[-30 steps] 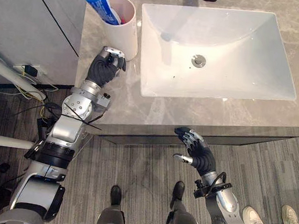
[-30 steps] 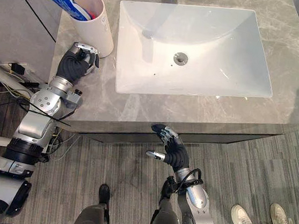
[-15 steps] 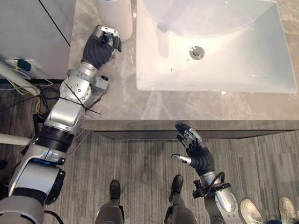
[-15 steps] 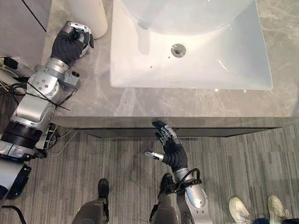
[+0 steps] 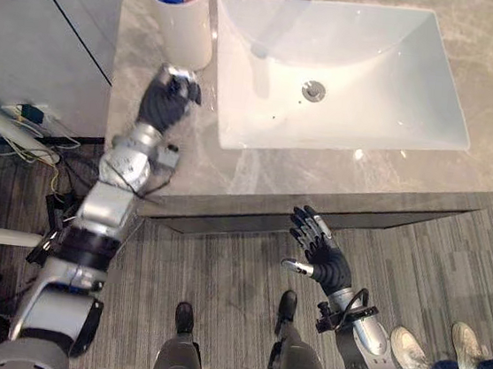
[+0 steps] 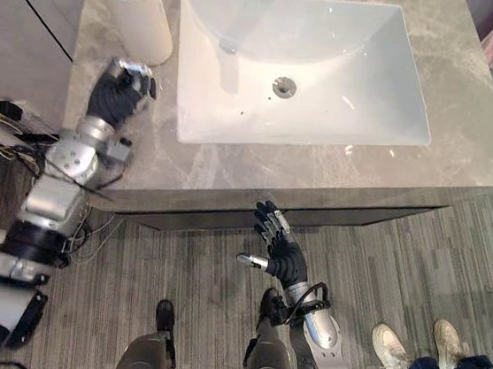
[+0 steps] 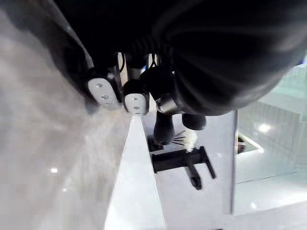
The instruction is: Organize washtable
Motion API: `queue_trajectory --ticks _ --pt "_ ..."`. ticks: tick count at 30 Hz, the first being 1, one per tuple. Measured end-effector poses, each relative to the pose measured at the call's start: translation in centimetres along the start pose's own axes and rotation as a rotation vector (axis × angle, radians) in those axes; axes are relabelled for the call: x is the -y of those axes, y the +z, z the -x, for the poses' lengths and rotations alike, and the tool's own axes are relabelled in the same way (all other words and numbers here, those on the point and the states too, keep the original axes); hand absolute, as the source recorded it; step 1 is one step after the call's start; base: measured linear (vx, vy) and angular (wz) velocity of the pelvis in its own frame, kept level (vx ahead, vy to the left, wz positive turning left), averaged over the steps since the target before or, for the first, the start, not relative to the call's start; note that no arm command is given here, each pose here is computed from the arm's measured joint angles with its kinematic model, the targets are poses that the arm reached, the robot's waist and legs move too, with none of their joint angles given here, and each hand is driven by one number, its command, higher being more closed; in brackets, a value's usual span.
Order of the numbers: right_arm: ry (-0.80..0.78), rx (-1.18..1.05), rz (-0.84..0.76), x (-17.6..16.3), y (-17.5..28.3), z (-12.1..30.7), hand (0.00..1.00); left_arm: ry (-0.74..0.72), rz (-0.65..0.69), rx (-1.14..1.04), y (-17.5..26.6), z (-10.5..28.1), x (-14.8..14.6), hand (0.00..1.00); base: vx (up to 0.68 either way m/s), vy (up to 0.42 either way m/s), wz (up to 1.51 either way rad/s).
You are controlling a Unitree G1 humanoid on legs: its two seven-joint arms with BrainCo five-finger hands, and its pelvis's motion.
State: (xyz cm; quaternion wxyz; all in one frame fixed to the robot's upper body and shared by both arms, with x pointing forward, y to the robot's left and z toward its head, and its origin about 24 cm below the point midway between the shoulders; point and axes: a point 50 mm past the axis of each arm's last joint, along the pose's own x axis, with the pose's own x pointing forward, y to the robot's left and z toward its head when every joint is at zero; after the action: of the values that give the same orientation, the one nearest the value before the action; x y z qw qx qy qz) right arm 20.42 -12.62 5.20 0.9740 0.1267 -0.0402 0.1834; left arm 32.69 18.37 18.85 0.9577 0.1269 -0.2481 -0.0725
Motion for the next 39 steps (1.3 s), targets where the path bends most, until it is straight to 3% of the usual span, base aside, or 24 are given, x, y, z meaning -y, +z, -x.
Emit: queue_trajectory --ticks 8,21,28,39 --pt "0.011 -0.038 -0.013 -0.3 -0.6 0.1 0.00 -0.056 0.095 -0.117 -3.0 3.2 2.4 1.00 0.00 -0.003 0.08" --pt "-0.049 -0.104 -0.024 0.7 -2.0 1.4 0.00 -0.114 0.131 -0.155 -3.6 3.5 4.2 1.00 -0.04 -0.021 0.00" --pt "-0.057 -0.101 -0.019 0.9 -1.9 1.4 0.00 -0.145 0.067 -0.212 -4.7 2.4 4.5 1.00 0.00 -0.004 -0.04" --pt "-0.079 -0.100 -0.014 1.2 -1.8 1.6 0.00 -0.118 -0.025 -0.192 -3.8 -0.8 2.5 1.00 -0.03 -0.001 -0.02"
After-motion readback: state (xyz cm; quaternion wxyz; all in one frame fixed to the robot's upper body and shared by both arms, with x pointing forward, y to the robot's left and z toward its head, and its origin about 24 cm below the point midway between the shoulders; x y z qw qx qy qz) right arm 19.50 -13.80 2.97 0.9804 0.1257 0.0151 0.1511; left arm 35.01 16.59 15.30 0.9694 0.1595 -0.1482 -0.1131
